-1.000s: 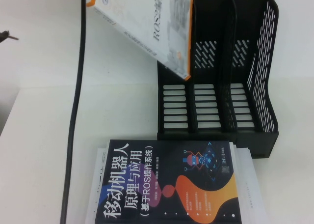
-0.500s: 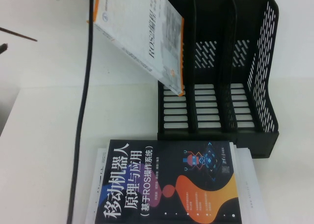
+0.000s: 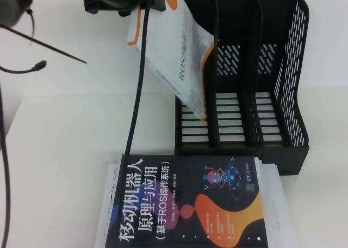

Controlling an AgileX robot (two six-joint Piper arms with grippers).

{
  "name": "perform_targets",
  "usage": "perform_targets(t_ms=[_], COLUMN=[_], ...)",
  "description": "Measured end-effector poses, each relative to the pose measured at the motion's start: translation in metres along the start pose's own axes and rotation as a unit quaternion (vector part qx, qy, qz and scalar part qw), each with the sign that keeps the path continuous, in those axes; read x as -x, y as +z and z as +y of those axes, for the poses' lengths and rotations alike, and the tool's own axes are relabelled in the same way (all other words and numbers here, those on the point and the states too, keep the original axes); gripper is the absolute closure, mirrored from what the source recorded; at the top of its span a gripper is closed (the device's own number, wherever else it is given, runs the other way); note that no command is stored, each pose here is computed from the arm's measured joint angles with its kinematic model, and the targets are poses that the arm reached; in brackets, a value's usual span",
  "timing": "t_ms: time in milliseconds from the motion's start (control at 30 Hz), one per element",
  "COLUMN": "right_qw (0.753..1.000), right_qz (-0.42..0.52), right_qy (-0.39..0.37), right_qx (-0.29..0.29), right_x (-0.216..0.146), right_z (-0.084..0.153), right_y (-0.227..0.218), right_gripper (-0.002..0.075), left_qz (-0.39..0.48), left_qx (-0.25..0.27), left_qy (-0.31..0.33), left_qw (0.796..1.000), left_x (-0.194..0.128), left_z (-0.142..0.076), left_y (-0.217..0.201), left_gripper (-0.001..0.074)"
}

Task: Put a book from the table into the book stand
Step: Place the book on the book shelf

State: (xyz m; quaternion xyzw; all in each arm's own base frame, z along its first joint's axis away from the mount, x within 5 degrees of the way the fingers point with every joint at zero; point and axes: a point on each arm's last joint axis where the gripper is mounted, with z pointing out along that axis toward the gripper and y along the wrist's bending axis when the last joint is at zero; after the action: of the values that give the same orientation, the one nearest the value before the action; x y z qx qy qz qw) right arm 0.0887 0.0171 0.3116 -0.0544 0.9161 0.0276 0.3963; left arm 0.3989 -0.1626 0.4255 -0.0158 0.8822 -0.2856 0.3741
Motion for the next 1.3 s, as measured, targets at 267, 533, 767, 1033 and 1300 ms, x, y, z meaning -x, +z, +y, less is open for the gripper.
perform_targets(t_ms=[267,533,767,1033,1300], right_qw=[1.0,1.0,1.0,1.0,1.0], right_qz=[-0.001,-0.002,-0.002,-0.002,0.0], right_qy=[0.0,0.0,0.0,0.002,0.002], right_qx=[0.0,0.001,0.001,0.001,0.0], right_x=[0.0,0.0,0.0,0.0,0.0], right_z=[0.0,0.0,0.0,0.0,0.0], right_y=[0.0,0.0,0.0,0.0,0.0], right_gripper=[0.0722,0.0722,0.0723,0.0723,0.0723], left_qz=[0.015,0.025,0.062,0.057,0.021], left_qx=[0.028,0.035,0.043,0.031,0.024], left_qy=[0.004,0.006,0.007,0.033,0.069], left_qw=[0.999,0.999,0.997,0.997,0.997], left_x=[-0.008,-0.01,-0.021,-0.019,0.005], left_z=[0.007,0.009,0.017,0.015,-0.002], left_y=[0.027,0.029,0.054,0.056,0.022], left_gripper=[0.0633,0.0633,0.0633,0.0365,0.0578])
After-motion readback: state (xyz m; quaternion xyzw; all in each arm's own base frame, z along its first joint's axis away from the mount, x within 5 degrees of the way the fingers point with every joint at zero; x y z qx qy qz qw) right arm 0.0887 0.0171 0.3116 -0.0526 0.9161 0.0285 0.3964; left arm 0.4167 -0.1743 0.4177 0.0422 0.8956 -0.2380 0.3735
